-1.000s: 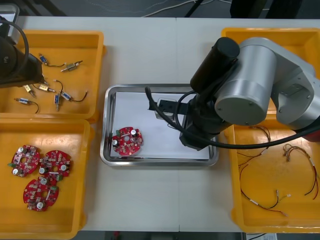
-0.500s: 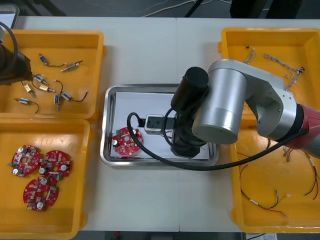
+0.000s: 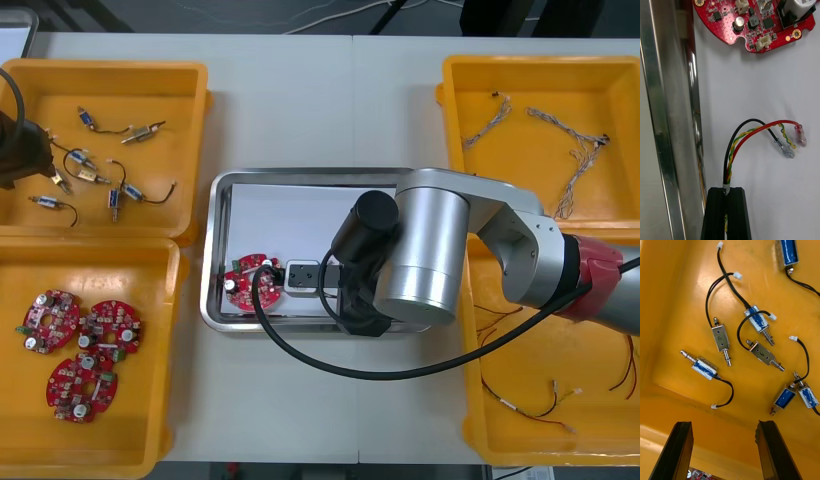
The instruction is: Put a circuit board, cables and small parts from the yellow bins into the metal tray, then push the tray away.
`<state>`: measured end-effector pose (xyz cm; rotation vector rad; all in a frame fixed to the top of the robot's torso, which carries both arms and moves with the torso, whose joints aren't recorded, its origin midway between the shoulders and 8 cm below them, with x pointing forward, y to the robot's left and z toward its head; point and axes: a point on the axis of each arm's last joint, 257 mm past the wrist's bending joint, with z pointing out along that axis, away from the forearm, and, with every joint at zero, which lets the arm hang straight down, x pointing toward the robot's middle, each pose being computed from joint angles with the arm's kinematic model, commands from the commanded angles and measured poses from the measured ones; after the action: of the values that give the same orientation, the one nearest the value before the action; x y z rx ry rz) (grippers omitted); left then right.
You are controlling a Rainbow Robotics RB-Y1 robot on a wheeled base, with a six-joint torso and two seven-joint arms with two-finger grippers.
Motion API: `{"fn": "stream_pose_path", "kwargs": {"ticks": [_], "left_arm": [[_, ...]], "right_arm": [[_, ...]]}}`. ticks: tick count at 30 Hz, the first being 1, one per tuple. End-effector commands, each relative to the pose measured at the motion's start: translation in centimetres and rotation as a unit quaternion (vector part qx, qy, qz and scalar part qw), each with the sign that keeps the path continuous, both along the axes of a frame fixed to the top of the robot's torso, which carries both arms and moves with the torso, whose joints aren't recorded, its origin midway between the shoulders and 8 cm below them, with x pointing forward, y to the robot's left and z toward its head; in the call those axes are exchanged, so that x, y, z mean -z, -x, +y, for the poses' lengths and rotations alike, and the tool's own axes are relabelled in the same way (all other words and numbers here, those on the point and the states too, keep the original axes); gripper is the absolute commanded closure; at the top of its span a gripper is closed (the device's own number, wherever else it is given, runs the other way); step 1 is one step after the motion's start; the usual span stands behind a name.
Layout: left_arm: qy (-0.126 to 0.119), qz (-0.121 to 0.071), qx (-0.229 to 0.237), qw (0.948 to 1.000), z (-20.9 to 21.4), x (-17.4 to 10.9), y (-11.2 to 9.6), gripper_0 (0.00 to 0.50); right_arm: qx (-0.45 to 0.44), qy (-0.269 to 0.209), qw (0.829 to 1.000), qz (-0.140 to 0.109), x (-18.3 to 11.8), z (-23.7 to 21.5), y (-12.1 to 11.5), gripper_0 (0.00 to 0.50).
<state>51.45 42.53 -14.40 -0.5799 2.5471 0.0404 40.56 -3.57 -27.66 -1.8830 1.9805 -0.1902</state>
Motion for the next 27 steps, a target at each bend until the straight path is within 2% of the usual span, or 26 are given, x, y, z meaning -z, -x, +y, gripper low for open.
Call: {"fn": "stream_pose_path", "kwargs": {"ticks": [1,3,4,6,7,8,9,12,19,27], "left_arm": [[0.03,-0.054,-0.1,0.993,2.4,-3.7,-1.1,0.0],[0.039,-0.059,-0.128,0.9893,2.7,-3.3,-1.2,0.0],[0.042,-0.06,-0.134,0.9882,2.8,-3.3,-1.3,0.0],[0.056,-0.064,-0.156,0.9841,3.1,-2.9,-1.5,0.0],[0.058,-0.064,-0.158,0.9837,3.1,-2.7,-1.5,0.0],[0.065,-0.068,-0.164,0.9821,3.2,-2.6,-1.7,0.0],[0.071,-0.071,-0.169,0.9805,3.3,-2.6,-1.8,0.0],[0.084,-0.07,-0.182,0.9772,3.5,-2.2,-2.0,0.0],[0.088,-0.058,-0.21,0.9719,3.6,-1.7,-3.0,0.0],[0.097,-0.058,-0.217,0.9695,3.3,-1.2,-4.4,0.0]], "right_arm": [[0.0,-0.01,1.0,-0.019,-0.6,1.5,-0.8,0.5],[0.003,-0.011,1.0,-0.019,-0.5,1.4,-1.0,0.5],[0.002,-0.011,1.0,-0.019,-0.4,1.4,-1.0,0.481],[0.0,-0.01,1.0,-0.022,-0.5,1.4,-1.1,0.328],[0.0,-0.009,1.0,-0.023,-0.5,1.4,-1.1,0.277],[-0.001,-0.011,1.0,-0.025,-0.6,1.6,-1.2,0.171],[-0.004,-0.012,1.0,-0.028,-0.6,1.7,-1.3,0.09],[-0.003,-0.017,0.999,-0.028,-0.7,1.9,-1.3,0.0],[-0.002,-0.028,0.999,-0.027,-1.5,2.5,-1.5,0.0],[0.005,-0.059,0.998,-0.013,-3.8,3.6,-1.6,0.0]]}}
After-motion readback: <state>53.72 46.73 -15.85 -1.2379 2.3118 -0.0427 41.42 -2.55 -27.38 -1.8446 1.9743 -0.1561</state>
